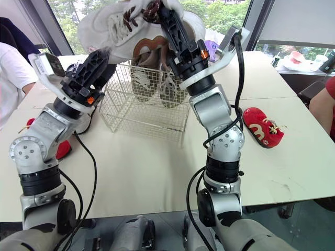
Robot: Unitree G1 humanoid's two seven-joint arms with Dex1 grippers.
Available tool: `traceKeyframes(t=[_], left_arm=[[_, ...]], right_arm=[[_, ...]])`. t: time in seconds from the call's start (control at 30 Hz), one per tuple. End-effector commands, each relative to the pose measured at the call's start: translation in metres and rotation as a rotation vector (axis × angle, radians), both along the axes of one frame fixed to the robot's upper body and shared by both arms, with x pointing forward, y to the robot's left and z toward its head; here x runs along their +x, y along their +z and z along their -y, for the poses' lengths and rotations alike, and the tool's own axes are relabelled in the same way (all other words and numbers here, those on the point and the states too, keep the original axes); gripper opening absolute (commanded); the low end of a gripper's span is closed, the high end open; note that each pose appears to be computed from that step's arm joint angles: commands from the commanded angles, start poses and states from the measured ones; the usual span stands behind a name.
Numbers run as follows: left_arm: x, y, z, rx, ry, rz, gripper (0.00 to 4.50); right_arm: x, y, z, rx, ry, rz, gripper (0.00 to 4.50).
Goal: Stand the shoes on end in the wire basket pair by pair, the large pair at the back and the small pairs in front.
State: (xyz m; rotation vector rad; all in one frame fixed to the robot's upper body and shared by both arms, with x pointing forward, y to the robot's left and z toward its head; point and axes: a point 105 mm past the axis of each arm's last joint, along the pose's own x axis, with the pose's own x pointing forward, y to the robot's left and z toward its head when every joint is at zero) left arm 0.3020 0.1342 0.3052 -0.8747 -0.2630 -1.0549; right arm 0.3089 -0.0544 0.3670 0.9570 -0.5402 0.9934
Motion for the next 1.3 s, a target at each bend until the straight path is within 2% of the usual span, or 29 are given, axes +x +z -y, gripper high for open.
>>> traceKeyframes(t=[0.03,0.1,0.13,0.23,0.3,0.33,0.43,0.57,0.73,1.03,1.13,1.27,1.3], left_arm=[[-0.003,-0.018,0.004,0.194,0.075,-0.02,4.47],[-0.012,-0.038,0.011,0.421,0.112,0.007,4.47],[-0.017,-0.041,0.014,0.468,0.112,0.024,4.47],[-0.021,-0.035,0.01,0.459,0.144,0.042,4.47],[-0.025,-0.035,0.008,0.527,0.18,0.069,4.47],[-0.026,-0.036,0.007,0.554,0.196,0.074,4.47],[-0.027,-0.038,0.003,0.584,0.218,0.077,4.47],[-0.028,-0.045,-0.001,0.604,0.229,0.065,4.47],[-0.028,-0.059,-0.004,0.607,0.225,0.025,4.47],[-0.024,-0.054,-0.003,0.605,0.231,0.047,4.47],[-0.024,-0.054,-0.003,0.609,0.237,0.048,4.5],[-0.024,-0.053,-0.008,0.603,0.257,0.042,4.5],[-0.024,-0.053,-0.009,0.608,0.262,0.041,4.5]], right_arm=[[-0.02,0.038,0.02,0.066,0.01,0.151,1.16],[-0.019,0.045,0.036,0.004,-0.049,0.203,1.16],[-0.017,0.048,0.044,-0.043,-0.082,0.226,1.16],[-0.013,0.051,0.063,-0.175,-0.164,0.278,1.16],[-0.008,0.054,0.079,-0.329,-0.242,0.325,1.16],[-0.006,0.051,0.083,-0.46,-0.282,0.366,1.16],[0.001,0.036,0.088,-0.768,-0.322,0.441,1.16],[0.014,0.02,0.092,-0.985,-0.335,0.497,1.16],[0.024,0.0,0.081,-1.104,-0.275,0.545,1.16],[0.053,-0.04,0.069,-1.294,-0.271,0.601,1.16],[0.058,-0.044,0.072,-1.314,-0.279,0.598,2.32],[0.055,-0.045,0.076,-1.311,-0.249,0.589,4.36],[0.052,-0.043,0.077,-1.304,-0.242,0.596,4.48]])
